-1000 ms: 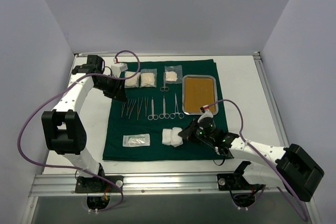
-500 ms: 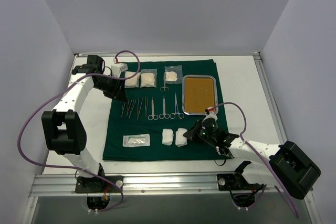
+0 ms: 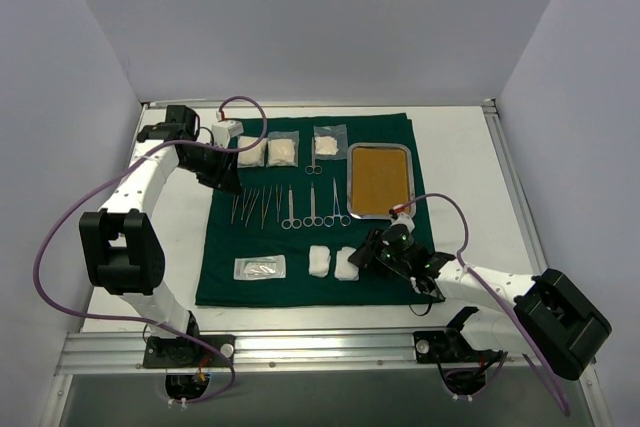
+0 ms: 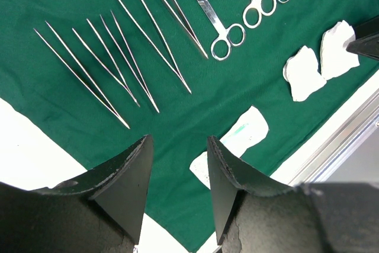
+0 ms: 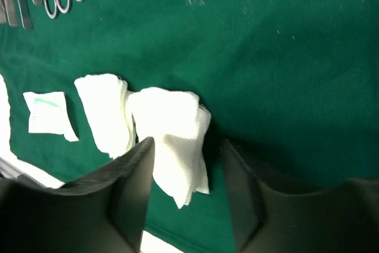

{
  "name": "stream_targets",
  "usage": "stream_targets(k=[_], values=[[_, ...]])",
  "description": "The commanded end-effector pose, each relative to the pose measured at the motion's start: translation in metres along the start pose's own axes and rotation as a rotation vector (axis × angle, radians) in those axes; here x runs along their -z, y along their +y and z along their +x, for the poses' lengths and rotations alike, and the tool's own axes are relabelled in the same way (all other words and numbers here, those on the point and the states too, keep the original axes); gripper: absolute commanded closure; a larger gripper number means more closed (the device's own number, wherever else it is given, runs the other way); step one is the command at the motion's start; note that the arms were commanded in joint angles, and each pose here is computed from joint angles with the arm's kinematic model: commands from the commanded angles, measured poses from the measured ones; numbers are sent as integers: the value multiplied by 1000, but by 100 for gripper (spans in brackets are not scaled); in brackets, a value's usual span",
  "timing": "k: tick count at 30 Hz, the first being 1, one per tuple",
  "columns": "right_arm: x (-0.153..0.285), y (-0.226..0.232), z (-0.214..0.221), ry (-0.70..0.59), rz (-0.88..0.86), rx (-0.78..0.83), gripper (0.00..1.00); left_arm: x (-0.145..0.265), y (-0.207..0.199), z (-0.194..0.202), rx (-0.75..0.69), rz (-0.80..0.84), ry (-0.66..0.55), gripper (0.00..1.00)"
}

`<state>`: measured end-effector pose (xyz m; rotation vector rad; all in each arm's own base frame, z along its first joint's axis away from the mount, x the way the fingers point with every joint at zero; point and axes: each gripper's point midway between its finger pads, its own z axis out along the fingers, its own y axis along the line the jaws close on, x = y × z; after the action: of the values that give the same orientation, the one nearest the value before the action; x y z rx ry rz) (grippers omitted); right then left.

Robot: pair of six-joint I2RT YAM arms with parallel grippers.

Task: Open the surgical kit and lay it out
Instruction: Place the medical item in the surgical kit, then reset both arms

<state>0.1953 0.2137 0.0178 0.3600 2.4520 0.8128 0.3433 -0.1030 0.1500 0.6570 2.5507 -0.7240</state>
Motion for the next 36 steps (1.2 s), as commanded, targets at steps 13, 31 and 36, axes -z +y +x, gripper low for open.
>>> stream_targets(k=[13,31,36], values=[[59,47,-133,-203,252,310,0,22,-3,-9,-37,-42,-45,49],[96,-116,-321,-276,566,28,0,73,136,22,204,-381,-33,49],[109,-138,-331,-359,587,-27,0,103,181,44,301,-518,-72,49]])
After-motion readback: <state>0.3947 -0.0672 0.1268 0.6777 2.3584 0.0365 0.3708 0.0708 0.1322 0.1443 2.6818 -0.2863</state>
